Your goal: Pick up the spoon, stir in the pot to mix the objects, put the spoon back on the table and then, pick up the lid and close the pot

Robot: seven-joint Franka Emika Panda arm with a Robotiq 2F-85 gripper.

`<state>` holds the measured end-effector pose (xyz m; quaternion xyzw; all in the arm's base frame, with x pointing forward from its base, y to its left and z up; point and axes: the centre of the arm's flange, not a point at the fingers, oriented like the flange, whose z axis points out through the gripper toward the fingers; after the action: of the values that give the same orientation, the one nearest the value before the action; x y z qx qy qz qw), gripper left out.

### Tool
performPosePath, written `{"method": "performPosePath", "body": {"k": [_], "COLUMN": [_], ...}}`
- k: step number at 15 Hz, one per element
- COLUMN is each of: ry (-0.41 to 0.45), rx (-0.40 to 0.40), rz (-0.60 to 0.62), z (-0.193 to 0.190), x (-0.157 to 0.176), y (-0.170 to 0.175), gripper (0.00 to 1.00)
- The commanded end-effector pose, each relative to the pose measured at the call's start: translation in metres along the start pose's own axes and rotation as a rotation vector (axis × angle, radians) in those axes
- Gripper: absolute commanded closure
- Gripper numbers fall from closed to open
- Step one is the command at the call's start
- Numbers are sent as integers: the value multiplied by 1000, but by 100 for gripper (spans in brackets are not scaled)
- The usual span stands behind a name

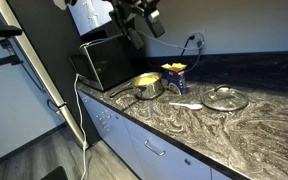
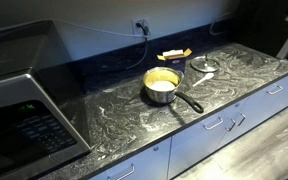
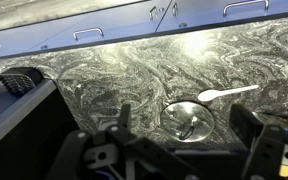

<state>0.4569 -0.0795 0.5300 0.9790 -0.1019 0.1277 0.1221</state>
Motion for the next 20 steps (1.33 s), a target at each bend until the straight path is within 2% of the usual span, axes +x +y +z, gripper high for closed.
{"method": "performPosePath", "body": {"k": [1,5,7,13,20], "ry": [0,0,-27,-98,-173], "rx": [0,0,15,-22,25], "rz": [0,0,72,446,827], "z": [0,0,7,66,130], "x": [0,0,3,18,43], "y": [0,0,-9,-65,-142], "gripper": [0,0,0,0,0]}}
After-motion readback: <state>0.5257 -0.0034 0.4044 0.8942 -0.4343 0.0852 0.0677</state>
